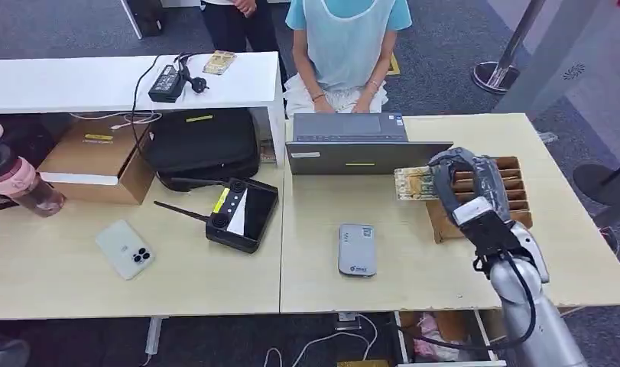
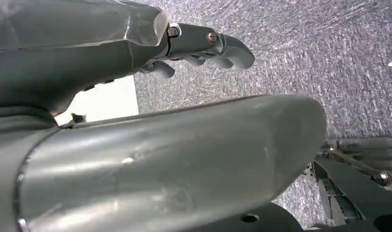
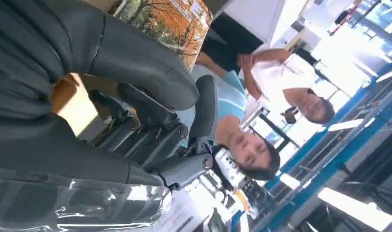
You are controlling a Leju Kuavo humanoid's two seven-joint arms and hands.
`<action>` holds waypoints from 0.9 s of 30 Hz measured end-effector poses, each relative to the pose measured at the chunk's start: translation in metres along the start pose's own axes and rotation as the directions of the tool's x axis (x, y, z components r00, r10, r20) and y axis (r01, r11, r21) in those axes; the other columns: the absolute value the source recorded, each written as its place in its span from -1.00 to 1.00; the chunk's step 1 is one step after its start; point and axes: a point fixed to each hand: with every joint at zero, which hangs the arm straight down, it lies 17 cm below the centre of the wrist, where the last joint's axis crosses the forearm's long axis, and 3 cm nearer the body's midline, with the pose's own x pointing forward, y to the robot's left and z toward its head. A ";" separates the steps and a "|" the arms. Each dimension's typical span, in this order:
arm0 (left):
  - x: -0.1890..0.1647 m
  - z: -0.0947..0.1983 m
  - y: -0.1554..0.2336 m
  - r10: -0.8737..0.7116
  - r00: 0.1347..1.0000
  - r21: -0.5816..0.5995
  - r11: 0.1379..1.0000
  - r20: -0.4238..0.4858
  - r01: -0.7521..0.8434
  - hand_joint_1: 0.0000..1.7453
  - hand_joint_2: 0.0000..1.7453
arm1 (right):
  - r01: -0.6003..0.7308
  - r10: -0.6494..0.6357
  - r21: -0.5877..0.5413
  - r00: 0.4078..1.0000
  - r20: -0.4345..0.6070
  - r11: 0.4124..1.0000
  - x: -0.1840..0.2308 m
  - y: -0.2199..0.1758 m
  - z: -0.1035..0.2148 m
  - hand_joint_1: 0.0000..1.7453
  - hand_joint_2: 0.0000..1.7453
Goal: Pass the card to the sensor for recognition and then transmit it.
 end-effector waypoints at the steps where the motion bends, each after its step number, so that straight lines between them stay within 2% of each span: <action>1: 0.000 0.000 0.000 -0.001 1.000 -0.001 1.000 0.000 0.001 -1.00 -1.00 | -0.024 0.024 -0.007 1.000 0.007 1.000 0.001 -0.006 -0.003 1.00 1.00; 7: 0.001 0.000 0.000 -0.010 1.000 -0.003 1.000 0.004 0.011 -1.00 -1.00 | -0.228 0.230 -0.060 0.973 0.027 0.972 0.011 -0.044 -0.041 1.00 1.00; 10: 0.002 0.000 -0.001 -0.018 1.000 -0.006 1.000 0.011 0.018 -1.00 -1.00 | -0.286 0.289 -0.084 0.957 0.033 0.955 0.016 -0.065 -0.061 1.00 1.00; 16: 0.003 0.000 -0.001 -0.039 0.999 -0.007 0.999 0.017 0.039 -1.00 -1.00 | -0.444 0.446 -0.102 0.895 -0.010 0.890 0.009 -0.092 -0.098 1.00 1.00; 21: 0.007 0.000 -0.002 -0.055 0.998 -0.013 0.998 0.023 0.056 -1.00 -1.00 | -0.580 0.579 -0.094 0.814 -0.040 0.809 0.002 -0.097 -0.131 1.00 1.00; 27: 0.010 0.000 -0.001 -0.055 0.998 -0.008 0.998 0.027 0.055 -1.00 -1.00 | -0.676 0.674 -0.061 0.737 -0.047 0.735 -0.005 -0.085 -0.159 1.00 1.00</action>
